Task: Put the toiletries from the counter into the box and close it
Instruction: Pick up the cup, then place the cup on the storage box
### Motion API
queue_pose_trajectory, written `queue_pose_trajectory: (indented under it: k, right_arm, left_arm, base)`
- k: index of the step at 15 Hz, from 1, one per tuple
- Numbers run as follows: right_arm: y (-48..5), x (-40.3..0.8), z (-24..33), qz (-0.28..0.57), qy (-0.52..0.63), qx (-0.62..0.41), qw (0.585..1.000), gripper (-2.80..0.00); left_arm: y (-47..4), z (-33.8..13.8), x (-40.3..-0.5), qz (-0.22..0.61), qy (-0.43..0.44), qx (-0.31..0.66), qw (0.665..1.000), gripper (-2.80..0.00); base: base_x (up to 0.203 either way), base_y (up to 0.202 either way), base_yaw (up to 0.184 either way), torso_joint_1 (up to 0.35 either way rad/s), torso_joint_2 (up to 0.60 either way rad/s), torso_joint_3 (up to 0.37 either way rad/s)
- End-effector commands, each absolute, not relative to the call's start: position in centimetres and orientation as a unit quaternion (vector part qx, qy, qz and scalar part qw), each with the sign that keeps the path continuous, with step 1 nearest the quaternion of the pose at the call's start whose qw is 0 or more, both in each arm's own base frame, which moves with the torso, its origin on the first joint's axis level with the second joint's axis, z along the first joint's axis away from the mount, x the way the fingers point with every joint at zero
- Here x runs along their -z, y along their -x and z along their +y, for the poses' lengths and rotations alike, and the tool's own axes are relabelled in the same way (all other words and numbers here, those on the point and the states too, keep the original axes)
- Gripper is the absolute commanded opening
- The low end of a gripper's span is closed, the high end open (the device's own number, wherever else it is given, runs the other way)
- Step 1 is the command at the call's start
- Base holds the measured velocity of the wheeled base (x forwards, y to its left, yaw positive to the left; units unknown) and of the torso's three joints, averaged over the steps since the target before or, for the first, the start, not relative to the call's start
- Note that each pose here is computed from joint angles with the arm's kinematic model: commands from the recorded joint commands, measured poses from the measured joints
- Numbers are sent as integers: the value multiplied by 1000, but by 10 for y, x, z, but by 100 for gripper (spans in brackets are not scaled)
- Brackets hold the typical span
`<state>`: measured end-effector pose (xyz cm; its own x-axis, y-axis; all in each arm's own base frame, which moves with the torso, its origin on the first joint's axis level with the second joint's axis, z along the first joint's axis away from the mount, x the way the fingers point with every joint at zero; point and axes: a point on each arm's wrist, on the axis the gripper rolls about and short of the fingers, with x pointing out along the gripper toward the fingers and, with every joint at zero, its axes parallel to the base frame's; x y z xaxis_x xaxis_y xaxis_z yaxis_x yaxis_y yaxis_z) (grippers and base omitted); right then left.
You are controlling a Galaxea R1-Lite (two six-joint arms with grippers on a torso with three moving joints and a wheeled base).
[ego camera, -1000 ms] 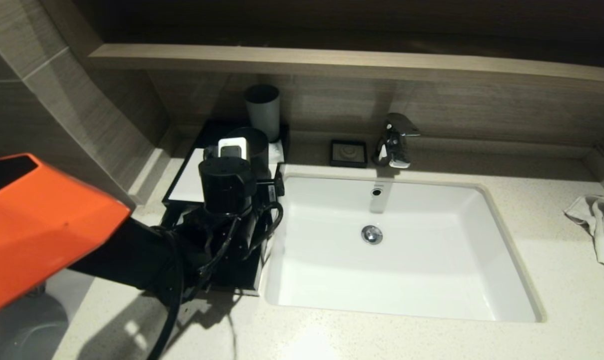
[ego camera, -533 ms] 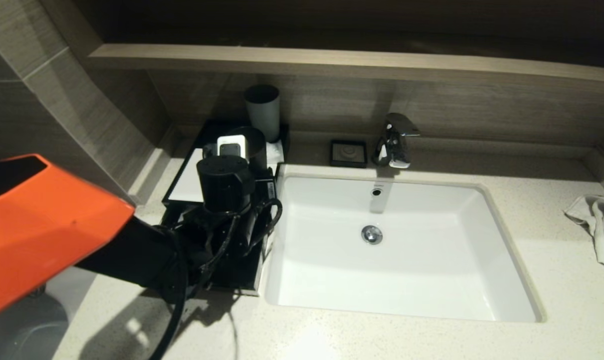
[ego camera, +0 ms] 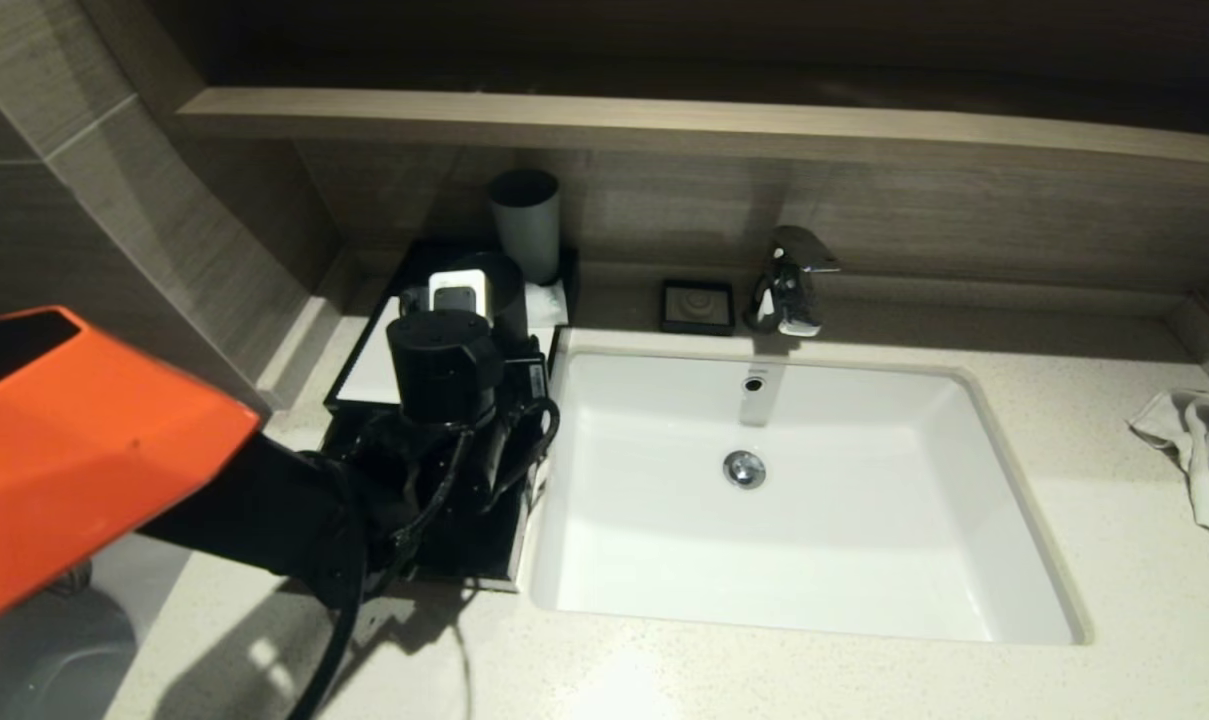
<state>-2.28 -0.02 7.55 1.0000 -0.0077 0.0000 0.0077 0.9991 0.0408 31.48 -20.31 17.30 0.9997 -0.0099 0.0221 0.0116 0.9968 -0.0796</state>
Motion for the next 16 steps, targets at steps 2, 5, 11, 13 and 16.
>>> queue_pose_trajectory:
  k: [2, 5, 11, 13, 16]
  right_arm:
    - [23, -75, 0, 0, -21, 4, 1000, -280]
    - [23, -75, 0, 0, -21, 4, 1000, -280]
    - [23, -75, 0, 0, -21, 4, 1000, -280]
    - [23, -75, 0, 0, -21, 4, 1000, -280]
    - [23, -75, 0, 0, -21, 5, 1000, -280]
  left_arm:
    - [-309, -190, -193, -32, 48, -7, 998, -280]
    - [-314, -175, -200, -42, 34, -28, 998, -280]
    - [-330, -159, -197, -43, 25, -51, 997, -280]
    - [-341, -154, -193, -42, 24, -62, 997, -280]
    - [-351, -151, -190, -44, 24, -70, 996, -280]
  base:
    - [0, 0, 0, 0, 0, 0]
    - [0, 0, 0, 0, 0, 0]
    - [0, 0, 0, 0, 0, 0]
    - [0, 0, 0, 0, 0, 0]
    - [0, 0, 0, 0, 0, 0]
